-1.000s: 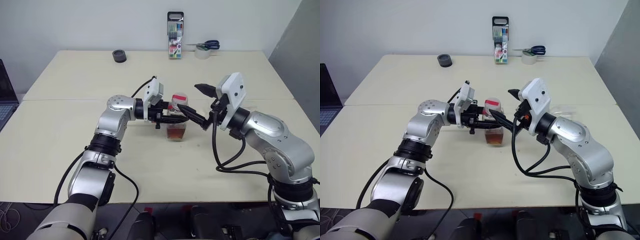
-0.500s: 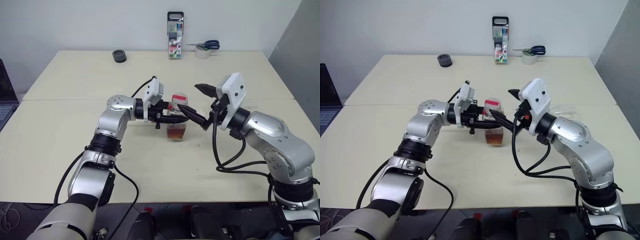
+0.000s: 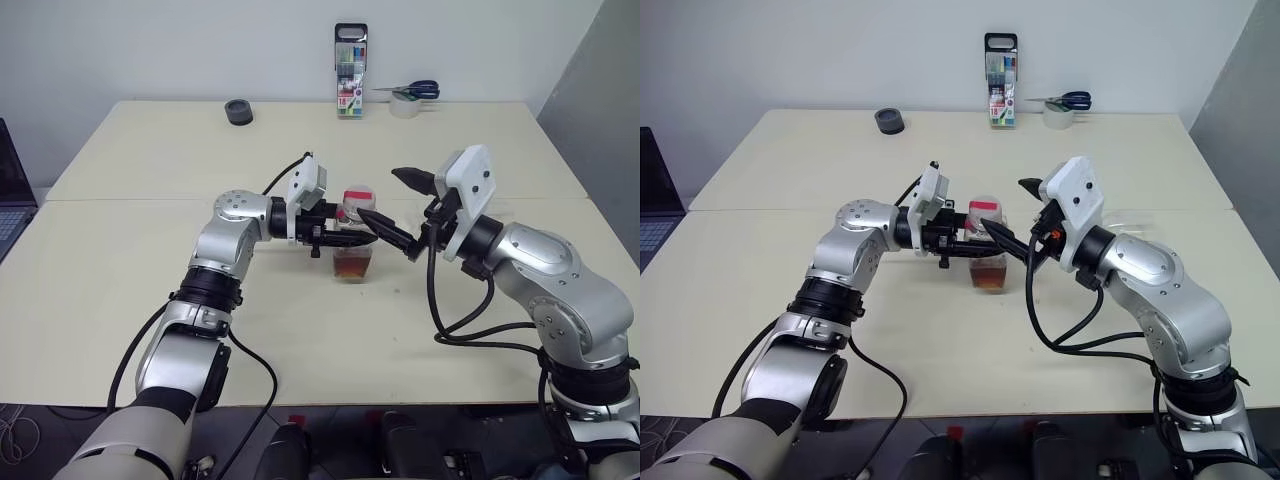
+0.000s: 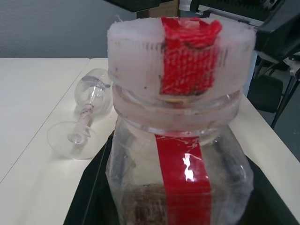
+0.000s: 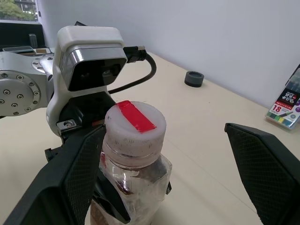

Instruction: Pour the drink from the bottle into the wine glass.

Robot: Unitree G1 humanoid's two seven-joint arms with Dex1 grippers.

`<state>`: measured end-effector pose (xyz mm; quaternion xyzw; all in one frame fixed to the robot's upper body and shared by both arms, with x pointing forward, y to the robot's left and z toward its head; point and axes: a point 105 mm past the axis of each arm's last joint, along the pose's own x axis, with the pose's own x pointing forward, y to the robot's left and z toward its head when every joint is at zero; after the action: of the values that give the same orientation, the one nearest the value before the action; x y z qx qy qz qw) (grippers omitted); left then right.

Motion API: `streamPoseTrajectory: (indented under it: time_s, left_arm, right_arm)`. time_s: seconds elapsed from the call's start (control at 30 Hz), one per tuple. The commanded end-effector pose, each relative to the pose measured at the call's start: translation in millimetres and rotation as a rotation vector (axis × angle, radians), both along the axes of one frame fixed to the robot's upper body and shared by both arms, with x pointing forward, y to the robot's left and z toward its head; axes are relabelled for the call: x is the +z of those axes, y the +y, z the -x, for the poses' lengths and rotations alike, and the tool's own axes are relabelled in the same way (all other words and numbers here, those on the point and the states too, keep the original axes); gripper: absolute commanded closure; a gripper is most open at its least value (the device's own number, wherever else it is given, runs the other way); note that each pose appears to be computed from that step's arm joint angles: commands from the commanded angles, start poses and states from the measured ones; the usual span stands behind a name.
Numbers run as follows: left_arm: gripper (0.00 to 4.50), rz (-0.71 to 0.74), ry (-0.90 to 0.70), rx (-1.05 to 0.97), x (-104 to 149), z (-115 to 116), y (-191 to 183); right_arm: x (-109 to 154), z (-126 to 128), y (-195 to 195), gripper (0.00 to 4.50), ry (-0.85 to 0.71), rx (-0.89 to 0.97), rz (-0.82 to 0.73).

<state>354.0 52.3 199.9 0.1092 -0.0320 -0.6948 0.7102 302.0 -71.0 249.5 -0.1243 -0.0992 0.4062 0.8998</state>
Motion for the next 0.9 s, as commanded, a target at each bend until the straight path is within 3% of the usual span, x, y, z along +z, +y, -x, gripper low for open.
streamPoseTrajectory:
  time_s: [0.03,0.53,0.9]
  left_arm:
    - [2.74,0.019,-0.068,-0.025,14,4,0]
    - [2.74,0.025,-0.070,-0.021,14,4,0]
    - [2.74,0.021,-0.077,-0.030,13,5,0]
  right_arm:
    - [10,-2,-14,0.19,-0.034,-0.057,-0.019]
    - [10,20,-2,0.19,0.058,0.112,-0.024]
    - [9,9,5,0.19,0.073,0.111,-0.034]
